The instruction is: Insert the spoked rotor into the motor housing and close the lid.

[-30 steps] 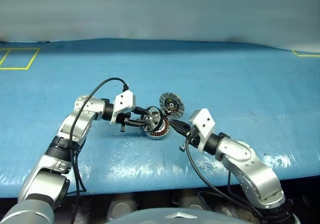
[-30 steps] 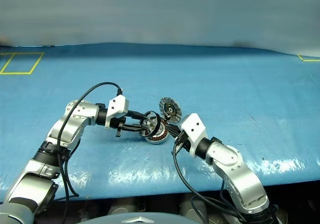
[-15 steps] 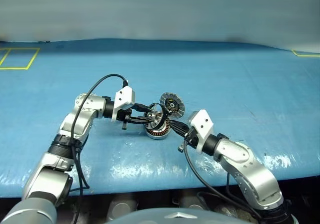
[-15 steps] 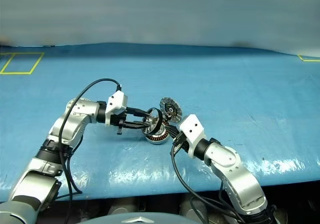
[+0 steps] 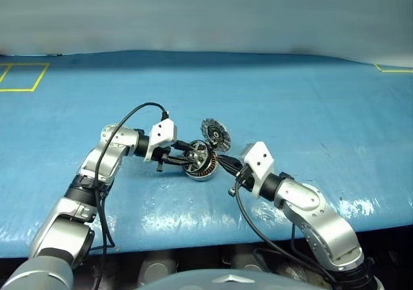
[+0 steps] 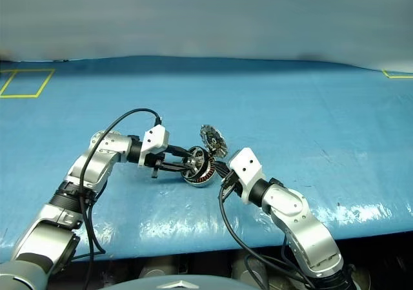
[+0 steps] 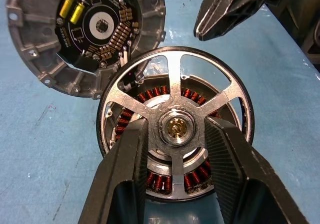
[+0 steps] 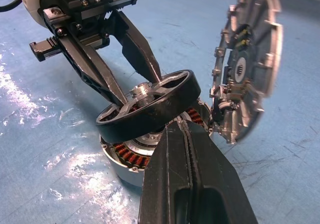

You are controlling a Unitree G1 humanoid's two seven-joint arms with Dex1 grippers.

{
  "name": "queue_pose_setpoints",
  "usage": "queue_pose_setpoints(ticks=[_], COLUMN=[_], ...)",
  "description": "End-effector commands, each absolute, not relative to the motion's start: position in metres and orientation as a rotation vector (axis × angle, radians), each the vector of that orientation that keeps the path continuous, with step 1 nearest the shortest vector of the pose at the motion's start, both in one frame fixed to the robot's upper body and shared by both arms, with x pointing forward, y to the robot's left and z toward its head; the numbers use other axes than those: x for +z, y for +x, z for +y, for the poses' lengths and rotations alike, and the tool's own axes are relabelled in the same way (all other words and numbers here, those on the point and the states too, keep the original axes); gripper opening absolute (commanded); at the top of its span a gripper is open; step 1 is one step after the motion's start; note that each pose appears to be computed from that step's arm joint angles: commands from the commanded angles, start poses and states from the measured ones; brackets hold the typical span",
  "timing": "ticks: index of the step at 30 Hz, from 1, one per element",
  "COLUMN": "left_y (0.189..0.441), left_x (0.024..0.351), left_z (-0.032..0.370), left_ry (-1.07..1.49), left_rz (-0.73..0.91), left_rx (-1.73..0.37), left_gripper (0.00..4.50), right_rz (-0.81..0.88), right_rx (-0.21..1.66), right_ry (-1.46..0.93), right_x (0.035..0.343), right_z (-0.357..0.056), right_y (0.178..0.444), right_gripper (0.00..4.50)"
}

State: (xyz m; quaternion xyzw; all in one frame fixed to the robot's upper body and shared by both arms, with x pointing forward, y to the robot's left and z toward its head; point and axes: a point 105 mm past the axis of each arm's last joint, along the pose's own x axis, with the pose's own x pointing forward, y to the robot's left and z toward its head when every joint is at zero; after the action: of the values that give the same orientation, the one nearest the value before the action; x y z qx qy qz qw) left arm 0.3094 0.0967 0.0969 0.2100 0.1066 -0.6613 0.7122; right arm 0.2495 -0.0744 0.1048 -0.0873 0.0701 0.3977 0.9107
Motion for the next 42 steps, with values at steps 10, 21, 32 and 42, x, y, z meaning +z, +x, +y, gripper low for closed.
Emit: queue_pose_setpoints(ticks=[10, 21, 32, 42], left_y=[0.318, 0.300, 0.276, 0.254], left_x=[0.123, 0.141, 0.112, 0.098], left_z=[0.087, 0.098, 0.129, 0.117], left_ry=[0.408, 0.348, 0.117, 0.021], left_rz=[0.122, 0.006, 0.064, 0.072], left_rx=[-1.420, -1.349, -1.110, -1.080], left_gripper=[2.65, 2.65, 2.65, 2.65], right_rz=[0.119, 0.109, 0.129, -0.201], right_rx=[0.817, 0.849, 0.911, 0.686], right_ry=[-0.187, -0.166, -0.139, -0.006], right_x=[0.110, 0.112, 0.103, 0.191], right_z=[-0.072, -0.066, -0.036, -0.090], right_y=[0.250, 0.249, 0.266, 0.286], right_gripper=[0.00, 0.00, 0.00, 0.00])
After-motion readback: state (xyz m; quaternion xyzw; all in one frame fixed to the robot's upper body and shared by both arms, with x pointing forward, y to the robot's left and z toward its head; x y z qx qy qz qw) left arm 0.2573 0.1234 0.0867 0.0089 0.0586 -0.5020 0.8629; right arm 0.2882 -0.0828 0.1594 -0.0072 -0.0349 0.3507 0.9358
